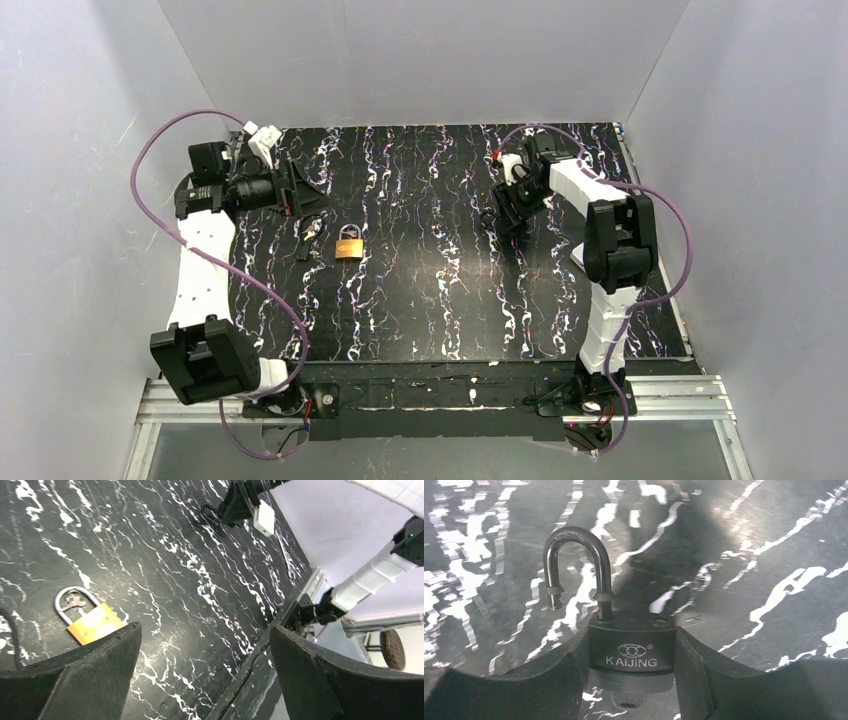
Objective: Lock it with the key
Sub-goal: Pick up the lock from the center of the board.
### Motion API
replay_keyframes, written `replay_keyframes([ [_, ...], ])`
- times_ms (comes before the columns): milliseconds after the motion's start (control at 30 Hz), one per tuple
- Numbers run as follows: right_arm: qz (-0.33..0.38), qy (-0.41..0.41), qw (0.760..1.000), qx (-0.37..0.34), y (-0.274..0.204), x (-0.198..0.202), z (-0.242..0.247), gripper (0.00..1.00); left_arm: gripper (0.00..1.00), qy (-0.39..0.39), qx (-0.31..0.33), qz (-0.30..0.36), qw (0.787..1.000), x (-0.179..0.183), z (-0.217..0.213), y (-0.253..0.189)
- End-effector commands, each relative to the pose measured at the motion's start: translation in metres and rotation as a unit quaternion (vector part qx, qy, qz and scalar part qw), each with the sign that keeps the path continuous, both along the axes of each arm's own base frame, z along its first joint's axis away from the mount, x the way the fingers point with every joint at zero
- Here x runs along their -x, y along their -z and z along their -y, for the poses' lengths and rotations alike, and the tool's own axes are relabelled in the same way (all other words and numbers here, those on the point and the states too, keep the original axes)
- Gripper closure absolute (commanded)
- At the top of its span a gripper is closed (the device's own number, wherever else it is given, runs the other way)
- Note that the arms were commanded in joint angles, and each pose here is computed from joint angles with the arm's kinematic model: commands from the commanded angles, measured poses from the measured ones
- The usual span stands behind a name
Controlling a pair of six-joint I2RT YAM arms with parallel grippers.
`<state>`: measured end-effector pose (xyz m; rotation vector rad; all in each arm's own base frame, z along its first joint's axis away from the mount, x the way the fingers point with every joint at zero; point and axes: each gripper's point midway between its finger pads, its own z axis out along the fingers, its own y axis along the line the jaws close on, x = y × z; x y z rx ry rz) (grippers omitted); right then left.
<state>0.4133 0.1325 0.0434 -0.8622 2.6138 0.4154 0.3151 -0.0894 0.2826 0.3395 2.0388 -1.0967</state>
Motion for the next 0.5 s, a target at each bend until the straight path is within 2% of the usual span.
replay_keyframes([
  [0,0.043,-0.083,0.989,-0.118,-0.090,0.022,-0.050,0.99,0.02,0.070,0.014,-0.001,0.997,0.022,0.017,-0.005],
  [267,0.094,-0.224,0.947,-0.211,-0.166,0.085,-0.123,0.99,0.02,0.155,-0.003,-0.015,0.988,0.036,0.054,0.008],
  [467,0.131,-0.301,0.913,-0.241,-0.205,0.130,-0.161,0.99,0.05,0.238,0.046,-0.051,0.969,0.050,0.098,0.007],
])
